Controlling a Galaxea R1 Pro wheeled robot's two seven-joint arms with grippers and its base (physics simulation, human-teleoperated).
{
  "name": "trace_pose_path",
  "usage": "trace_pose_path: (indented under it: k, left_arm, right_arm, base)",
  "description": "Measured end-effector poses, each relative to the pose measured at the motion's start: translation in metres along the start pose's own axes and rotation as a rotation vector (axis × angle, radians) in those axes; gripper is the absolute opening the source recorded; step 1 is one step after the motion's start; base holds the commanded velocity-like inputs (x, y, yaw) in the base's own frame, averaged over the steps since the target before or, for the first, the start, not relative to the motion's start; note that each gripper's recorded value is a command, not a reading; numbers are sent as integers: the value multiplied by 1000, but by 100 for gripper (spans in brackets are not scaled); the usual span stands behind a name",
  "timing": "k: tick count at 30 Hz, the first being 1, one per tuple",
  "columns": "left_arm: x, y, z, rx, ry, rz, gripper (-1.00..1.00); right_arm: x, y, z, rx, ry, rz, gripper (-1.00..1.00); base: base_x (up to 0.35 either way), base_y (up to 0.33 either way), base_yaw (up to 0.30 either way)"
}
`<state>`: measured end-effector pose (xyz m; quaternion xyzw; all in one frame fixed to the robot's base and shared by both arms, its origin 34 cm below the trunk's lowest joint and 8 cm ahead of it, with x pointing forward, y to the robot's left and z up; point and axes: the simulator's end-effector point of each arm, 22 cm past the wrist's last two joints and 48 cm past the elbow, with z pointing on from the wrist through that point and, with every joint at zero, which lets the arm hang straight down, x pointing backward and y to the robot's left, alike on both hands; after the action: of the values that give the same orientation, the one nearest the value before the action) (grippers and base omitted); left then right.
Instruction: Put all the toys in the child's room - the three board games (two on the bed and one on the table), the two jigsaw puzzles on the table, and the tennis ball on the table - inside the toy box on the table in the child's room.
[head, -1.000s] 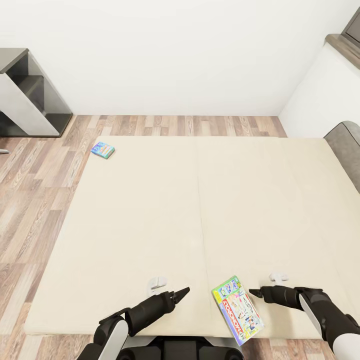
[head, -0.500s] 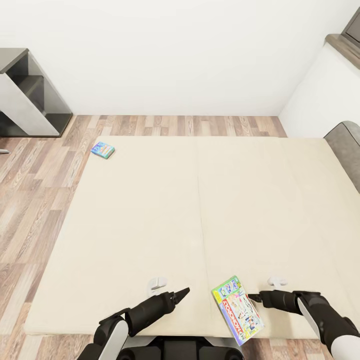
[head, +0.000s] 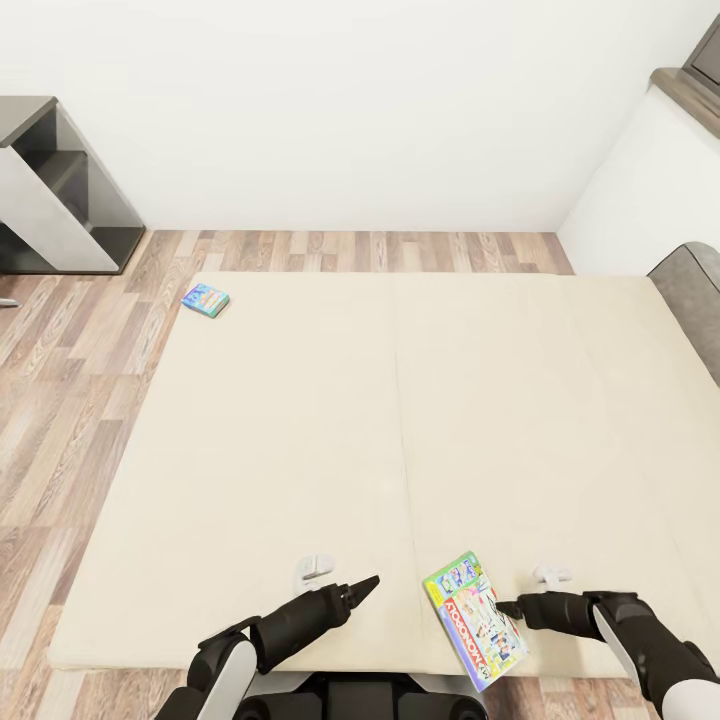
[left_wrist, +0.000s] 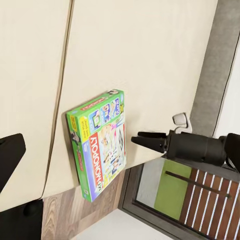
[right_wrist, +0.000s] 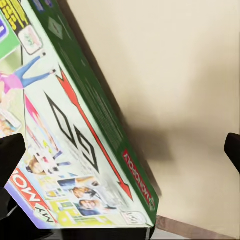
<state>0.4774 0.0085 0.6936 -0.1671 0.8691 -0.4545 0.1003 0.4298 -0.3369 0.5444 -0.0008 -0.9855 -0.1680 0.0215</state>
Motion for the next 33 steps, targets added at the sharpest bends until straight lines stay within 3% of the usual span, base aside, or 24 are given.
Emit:
trace_pose_path:
  k: [13,33]
  left_arm:
    - [0,0,0,0,0,0,100]
    - [0,0,0,-1,1,-1,100]
  right_arm:
    - [24,14,9,-18,55,-31,100]
    - [31,20,12,-28,68,-42,100]
  base:
    - [0,0,0]
    - [0,0,0]
